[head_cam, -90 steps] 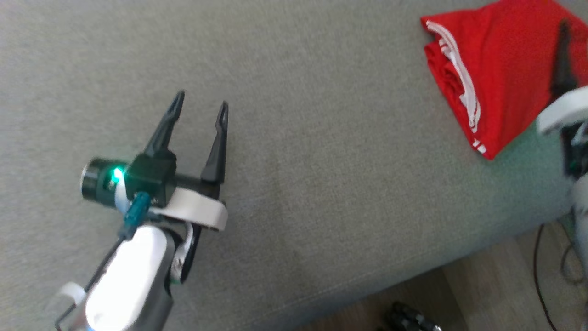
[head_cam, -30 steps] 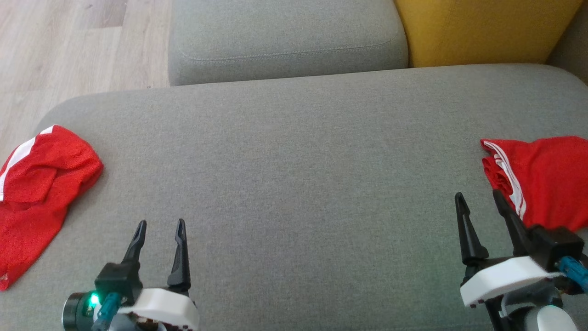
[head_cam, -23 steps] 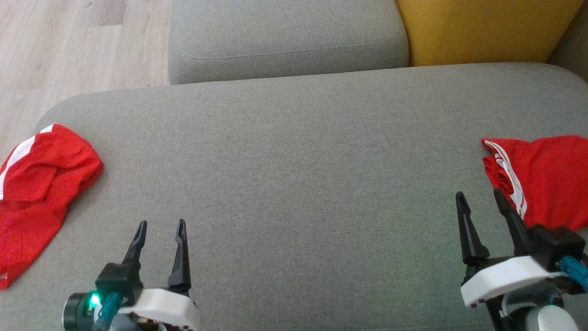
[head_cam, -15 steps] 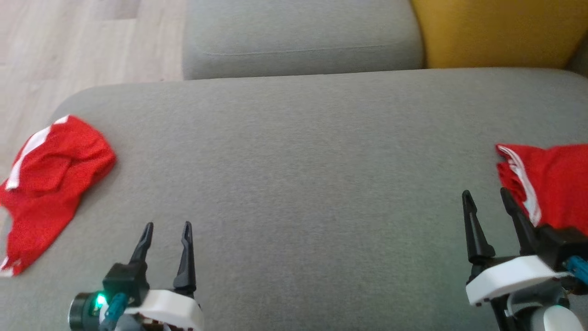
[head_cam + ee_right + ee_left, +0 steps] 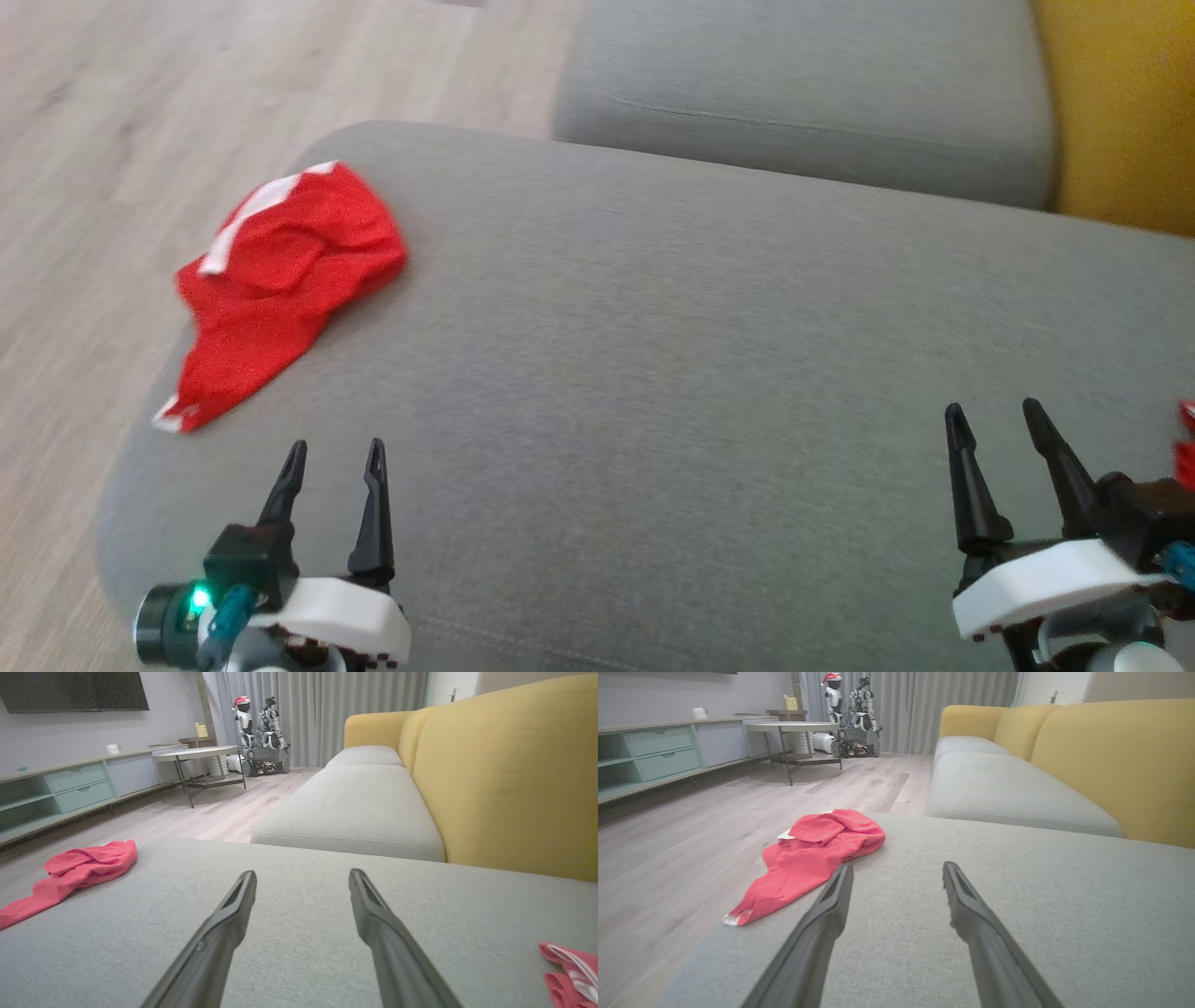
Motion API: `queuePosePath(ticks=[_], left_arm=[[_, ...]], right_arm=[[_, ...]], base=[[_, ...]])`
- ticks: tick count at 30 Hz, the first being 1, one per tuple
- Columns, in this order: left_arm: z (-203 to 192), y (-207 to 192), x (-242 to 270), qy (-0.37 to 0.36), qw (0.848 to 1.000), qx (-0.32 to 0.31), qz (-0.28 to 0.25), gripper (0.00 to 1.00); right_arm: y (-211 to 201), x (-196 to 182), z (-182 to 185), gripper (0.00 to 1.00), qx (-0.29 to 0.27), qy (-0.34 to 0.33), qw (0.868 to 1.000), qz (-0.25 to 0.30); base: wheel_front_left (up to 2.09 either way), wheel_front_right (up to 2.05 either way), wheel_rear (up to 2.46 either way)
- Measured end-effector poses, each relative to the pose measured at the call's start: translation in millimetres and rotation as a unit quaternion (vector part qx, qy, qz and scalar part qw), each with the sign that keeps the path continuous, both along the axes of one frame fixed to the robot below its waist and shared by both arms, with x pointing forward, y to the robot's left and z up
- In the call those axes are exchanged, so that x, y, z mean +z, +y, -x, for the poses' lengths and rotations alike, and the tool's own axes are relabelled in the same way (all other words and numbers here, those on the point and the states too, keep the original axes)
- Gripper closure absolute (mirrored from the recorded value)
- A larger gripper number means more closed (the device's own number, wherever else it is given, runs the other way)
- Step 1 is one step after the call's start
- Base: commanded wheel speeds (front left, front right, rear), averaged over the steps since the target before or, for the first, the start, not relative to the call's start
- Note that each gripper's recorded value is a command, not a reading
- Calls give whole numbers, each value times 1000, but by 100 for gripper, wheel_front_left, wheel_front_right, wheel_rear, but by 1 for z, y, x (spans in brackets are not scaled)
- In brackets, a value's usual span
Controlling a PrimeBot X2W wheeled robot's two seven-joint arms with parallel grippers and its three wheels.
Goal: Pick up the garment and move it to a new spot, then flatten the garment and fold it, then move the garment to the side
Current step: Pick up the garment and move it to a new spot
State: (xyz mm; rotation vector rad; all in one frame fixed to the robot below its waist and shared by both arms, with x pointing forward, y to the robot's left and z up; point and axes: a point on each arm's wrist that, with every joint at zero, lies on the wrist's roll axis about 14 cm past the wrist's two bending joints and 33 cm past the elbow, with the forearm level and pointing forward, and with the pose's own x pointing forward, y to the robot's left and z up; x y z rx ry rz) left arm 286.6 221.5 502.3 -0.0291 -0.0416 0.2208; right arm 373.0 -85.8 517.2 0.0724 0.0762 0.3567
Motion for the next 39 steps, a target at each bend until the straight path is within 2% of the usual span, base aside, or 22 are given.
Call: queuePosePath(ticks=[8,24,29,34,39], left_arm=[[21,26,3,-7,999,51,4,0],[20,34,4,-6,998,60,-3,0],[-15,44,31,-37,998,53,-22,0],[-65,64,58,-65,995,57,-46,0],[-117,80,43,-42,997,51,-42,0]], right_arm=[[30,4,-4,0,44,-5,999,1],[37,-6,-7,0,54,12,998,-1],[40,-12,-15,0,59,25,998,9],[43,-14,-38,0,63,28,998,13],[32,-30,-66,0,59,40,997,29]], base=[[0,0,0],[0,0,0],[0,0,0],[0,0,0],[0,0,0]])
